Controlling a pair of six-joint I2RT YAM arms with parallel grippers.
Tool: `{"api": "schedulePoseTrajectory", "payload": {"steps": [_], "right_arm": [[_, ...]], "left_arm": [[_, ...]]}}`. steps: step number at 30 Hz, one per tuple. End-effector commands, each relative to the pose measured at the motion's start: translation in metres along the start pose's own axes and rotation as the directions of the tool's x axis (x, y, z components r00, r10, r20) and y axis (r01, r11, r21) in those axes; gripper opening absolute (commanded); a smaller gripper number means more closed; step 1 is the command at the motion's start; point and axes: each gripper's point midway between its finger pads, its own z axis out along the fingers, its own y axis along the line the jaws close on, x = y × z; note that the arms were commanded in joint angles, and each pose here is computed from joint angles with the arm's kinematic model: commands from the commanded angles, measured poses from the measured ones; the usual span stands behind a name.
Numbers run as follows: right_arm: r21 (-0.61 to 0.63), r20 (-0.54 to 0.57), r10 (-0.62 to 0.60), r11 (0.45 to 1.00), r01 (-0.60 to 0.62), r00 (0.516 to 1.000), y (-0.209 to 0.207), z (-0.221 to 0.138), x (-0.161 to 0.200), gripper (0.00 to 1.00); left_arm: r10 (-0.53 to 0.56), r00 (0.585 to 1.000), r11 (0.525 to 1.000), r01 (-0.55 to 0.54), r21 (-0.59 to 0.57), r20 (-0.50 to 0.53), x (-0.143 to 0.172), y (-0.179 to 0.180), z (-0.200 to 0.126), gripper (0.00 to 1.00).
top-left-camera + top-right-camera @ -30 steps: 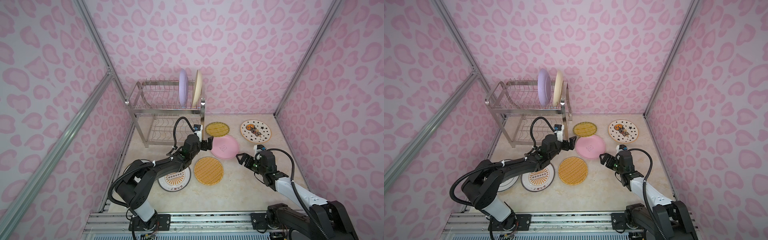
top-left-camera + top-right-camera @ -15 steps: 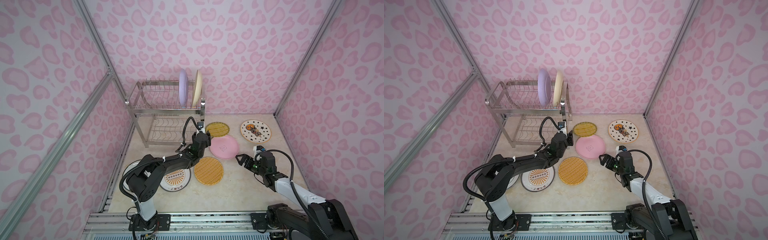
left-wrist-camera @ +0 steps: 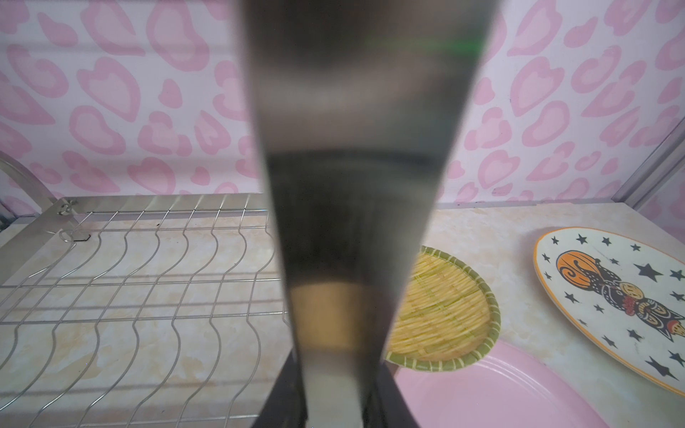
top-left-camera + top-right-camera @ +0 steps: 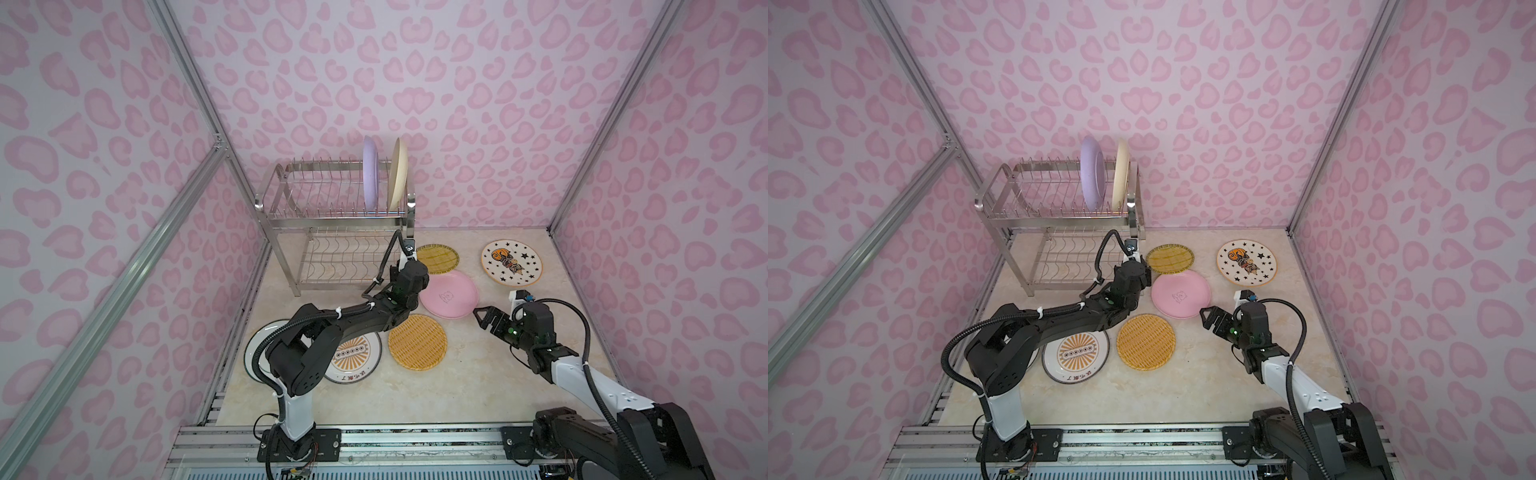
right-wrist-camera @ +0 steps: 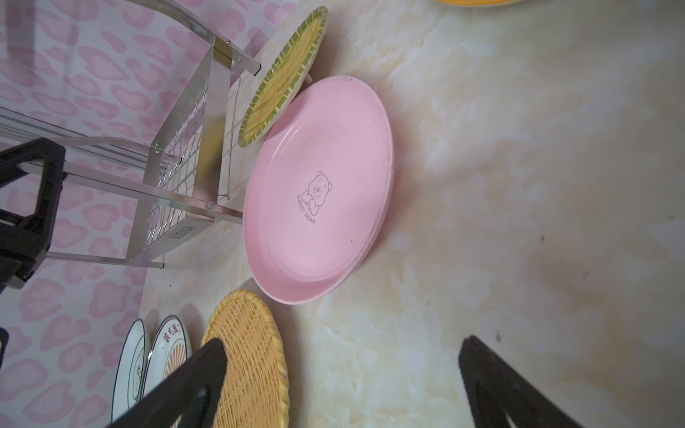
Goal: Load plates into a dish rack
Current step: Move the dish rack to the top-center of the table.
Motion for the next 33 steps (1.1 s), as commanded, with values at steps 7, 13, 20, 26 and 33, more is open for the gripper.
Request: {"api": "schedulePoseTrajectory", "payload": {"steps": [7,13,20,26,33], "right_arm": [[-0.007,0.011,-0.007,1.0,0.007,1.0,0.0,-0.003,-0.002,0.98],[-0.004,0.025,-0.006,1.0,0.006,1.0,-0.001,-0.006,-0.006,0.98],[0.013,0.042,-0.001,1.0,0.0,0.999,-0.006,-0.012,-0.009,0.98],[0.042,0.088,0.024,0.999,-0.027,0.996,-0.018,-0.022,-0.021,0.98],[0.058,0.137,0.085,0.994,-0.094,0.987,-0.033,-0.026,-0.04,0.98]], "left_arm": [[0.03,0.998,0.988,-0.039,0.15,0.062,-0.015,-0.048,-0.016,0.04],[0.05,0.996,0.972,-0.067,0.225,0.08,-0.016,-0.087,-0.028,0.04],[0.037,0.996,0.964,-0.055,0.26,0.075,-0.015,-0.109,-0.025,0.04],[0.008,0.996,0.95,-0.034,0.31,0.085,-0.025,-0.134,-0.023,0.04],[0.003,0.996,0.941,-0.032,0.337,0.086,-0.023,-0.152,-0.027,0.04]]}}
